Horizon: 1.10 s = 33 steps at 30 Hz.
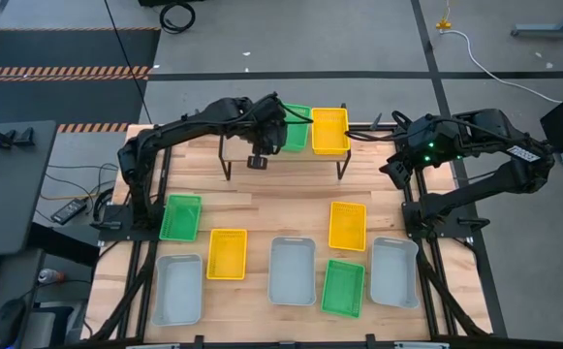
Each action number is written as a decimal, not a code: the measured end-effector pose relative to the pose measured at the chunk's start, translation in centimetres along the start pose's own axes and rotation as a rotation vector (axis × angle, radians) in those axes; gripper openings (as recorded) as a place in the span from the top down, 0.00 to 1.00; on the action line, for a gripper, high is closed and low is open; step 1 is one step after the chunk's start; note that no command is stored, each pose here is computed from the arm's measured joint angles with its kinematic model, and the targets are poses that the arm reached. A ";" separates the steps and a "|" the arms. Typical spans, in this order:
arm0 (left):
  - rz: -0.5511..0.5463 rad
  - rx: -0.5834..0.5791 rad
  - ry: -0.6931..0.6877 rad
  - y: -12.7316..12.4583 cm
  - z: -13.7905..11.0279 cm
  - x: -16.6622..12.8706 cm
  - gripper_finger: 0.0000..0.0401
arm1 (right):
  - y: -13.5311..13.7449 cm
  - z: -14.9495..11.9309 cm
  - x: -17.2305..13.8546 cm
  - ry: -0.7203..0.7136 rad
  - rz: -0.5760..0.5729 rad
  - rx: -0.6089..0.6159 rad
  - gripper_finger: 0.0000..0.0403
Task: Stack baskets on shelf by color
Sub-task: Put the middle green bin on the shelf
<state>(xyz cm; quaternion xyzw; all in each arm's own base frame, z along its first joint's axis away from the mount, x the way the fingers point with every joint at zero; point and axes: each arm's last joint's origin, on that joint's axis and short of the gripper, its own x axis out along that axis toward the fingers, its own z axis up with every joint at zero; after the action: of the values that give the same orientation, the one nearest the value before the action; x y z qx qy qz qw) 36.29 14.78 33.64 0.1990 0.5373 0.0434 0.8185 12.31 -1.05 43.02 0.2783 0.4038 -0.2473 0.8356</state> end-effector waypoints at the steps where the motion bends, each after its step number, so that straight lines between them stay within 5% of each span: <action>1: 0.003 0.000 -0.004 0.0 0.0 0.0 0.67 | 0.0 0.0 0.0 -0.001 -0.001 0.000 0.50; 13: 0.002 -0.036 0.039 0.6 -0.2 2.1 0.56 | 0.1 0.2 0.0 -0.032 -0.008 0.012 0.50; 33: -0.044 -0.102 0.002 -0.7 0.8 2.4 0.86 | 0.1 0.2 0.0 -0.037 -0.004 0.015 0.50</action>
<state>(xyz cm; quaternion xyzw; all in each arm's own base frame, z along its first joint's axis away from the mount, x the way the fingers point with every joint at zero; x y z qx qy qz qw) 37.94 14.56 31.61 0.1452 0.5394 0.0526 0.8278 12.51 -1.14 43.17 0.2793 0.3871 -0.2572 0.8403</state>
